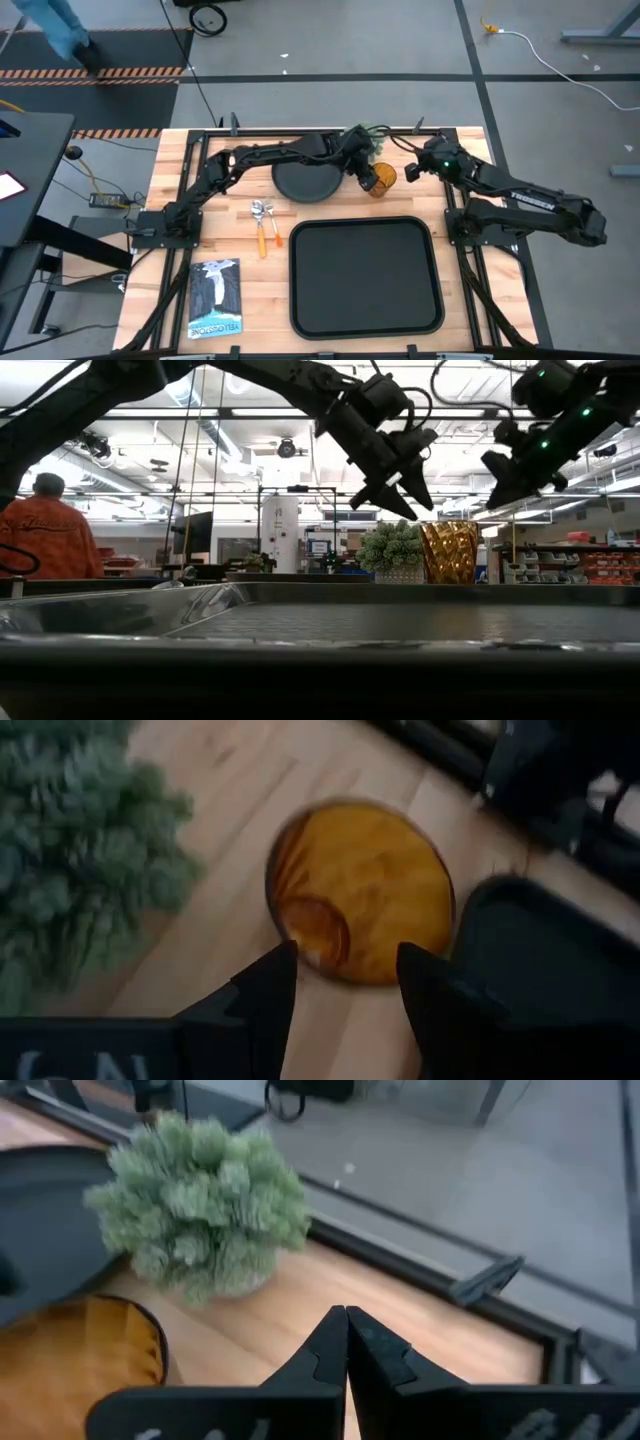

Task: Pick and place plate/cup/fork/spoon on tray
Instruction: Put the brown cup on the black serving tray

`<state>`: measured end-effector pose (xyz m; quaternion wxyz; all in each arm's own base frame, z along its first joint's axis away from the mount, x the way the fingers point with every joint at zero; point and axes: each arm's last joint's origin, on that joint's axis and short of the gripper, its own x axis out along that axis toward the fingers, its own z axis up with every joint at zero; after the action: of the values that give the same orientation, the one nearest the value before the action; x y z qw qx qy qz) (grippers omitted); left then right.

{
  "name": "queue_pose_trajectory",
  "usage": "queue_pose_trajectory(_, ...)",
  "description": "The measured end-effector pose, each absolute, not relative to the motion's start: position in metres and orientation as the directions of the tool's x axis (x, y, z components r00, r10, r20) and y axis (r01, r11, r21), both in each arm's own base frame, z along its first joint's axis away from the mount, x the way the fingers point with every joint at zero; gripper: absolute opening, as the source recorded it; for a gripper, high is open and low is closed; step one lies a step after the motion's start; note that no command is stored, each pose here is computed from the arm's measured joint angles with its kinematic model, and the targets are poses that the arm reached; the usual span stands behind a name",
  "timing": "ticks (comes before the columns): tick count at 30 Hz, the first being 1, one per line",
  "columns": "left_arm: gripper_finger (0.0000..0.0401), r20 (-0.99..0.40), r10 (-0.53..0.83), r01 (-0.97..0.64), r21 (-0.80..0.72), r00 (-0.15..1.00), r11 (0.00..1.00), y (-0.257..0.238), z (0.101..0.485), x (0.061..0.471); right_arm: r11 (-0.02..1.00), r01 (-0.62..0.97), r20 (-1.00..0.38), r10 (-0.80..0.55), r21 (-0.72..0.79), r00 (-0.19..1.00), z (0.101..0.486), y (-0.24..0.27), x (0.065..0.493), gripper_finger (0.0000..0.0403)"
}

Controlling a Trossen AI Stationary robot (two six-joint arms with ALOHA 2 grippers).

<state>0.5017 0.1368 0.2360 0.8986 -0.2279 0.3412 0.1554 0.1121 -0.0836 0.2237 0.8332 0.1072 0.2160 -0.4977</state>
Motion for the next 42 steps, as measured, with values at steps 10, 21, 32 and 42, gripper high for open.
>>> queue_pose_trajectory(10, 0.0152, -0.726, 0.248, -0.560, -0.223, 0.642, 0.798, 0.141, 0.226, 0.499, 0.547, 0.834, -0.405, -0.779, -0.068, 0.478, 0.231, -0.069, 0.112, 0.0011)
queue_pose_trajectory(21, 0.0156, -0.693, 0.267, -0.566, -0.243, 0.669, 0.788, 0.134, 0.226, 0.506, 0.532, 0.840, -0.387, -0.801, -0.109, 0.457, 0.232, -0.064, 0.114, 0.0011)
queue_pose_trajectory(32, 0.0156, -0.682, 0.339, -0.589, -0.165, 0.647, 0.792, 0.117, 0.224, 0.512, 0.492, 0.861, -0.367, -0.830, -0.130, 0.419, 0.233, -0.064, 0.112, 0.0011)
queue_pose_trajectory(42, 0.0156, -0.676, 0.342, -0.586, -0.166, 0.653, 0.793, 0.113, 0.223, 0.514, 0.504, 0.857, -0.363, -0.822, -0.106, 0.439, 0.234, -0.064, 0.113, 0.0011)
